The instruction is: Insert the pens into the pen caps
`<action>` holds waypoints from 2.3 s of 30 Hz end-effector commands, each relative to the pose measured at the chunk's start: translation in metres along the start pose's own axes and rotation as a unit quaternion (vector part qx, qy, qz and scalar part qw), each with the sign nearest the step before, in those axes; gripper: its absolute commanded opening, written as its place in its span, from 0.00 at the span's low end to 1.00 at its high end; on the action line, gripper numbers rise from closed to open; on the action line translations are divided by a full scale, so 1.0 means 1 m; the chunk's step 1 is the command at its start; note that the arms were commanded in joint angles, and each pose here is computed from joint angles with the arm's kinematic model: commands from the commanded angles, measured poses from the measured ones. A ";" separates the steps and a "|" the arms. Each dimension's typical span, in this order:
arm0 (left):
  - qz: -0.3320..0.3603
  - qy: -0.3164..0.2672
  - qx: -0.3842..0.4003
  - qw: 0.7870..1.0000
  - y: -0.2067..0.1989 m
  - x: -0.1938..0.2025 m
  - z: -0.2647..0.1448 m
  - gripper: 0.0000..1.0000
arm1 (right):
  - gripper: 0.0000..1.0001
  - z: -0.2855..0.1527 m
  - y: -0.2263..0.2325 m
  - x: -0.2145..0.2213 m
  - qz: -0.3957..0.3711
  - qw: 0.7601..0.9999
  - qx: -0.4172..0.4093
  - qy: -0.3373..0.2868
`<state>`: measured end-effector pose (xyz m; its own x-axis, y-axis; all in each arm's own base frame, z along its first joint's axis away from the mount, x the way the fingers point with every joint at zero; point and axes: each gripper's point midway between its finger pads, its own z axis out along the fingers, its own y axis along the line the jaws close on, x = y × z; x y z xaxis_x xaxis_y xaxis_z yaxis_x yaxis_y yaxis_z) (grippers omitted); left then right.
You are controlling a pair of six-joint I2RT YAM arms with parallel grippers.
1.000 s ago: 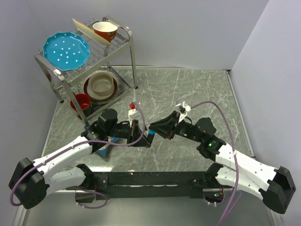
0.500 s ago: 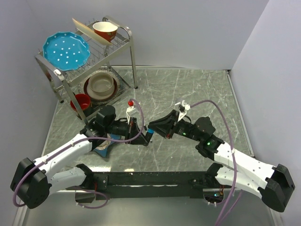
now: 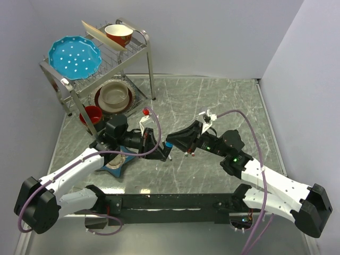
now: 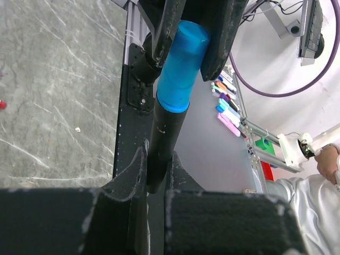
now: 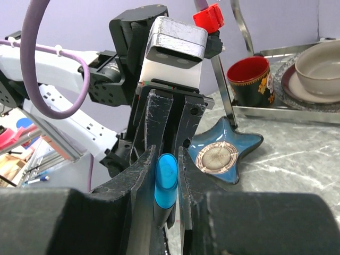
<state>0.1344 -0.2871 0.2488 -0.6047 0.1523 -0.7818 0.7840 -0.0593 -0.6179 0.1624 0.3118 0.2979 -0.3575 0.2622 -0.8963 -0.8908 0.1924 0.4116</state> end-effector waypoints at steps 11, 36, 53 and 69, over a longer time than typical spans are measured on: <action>0.209 -0.299 -0.166 0.916 -0.004 -0.197 -0.053 0.01 | 0.00 -0.088 0.084 0.167 0.305 0.870 -0.098 0.375; 0.037 -0.234 -0.257 0.937 0.064 -0.106 -0.054 0.01 | 0.77 -0.052 -0.030 -0.054 0.114 0.966 0.230 0.025; -0.243 -0.149 -0.432 0.856 0.184 0.009 0.033 0.02 | 1.00 -0.107 -0.089 0.001 0.148 0.888 0.426 0.084; -0.324 -0.115 -0.508 0.790 0.218 0.057 0.054 0.29 | 1.00 -0.141 -0.088 -0.004 0.126 0.872 0.470 0.058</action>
<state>0.2587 -0.3408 0.0557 -0.8585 -0.3228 -0.3984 -0.0281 0.8054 -0.5920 0.1981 0.1713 0.2299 -0.6287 0.3009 -0.7170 -0.1966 0.8306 0.5209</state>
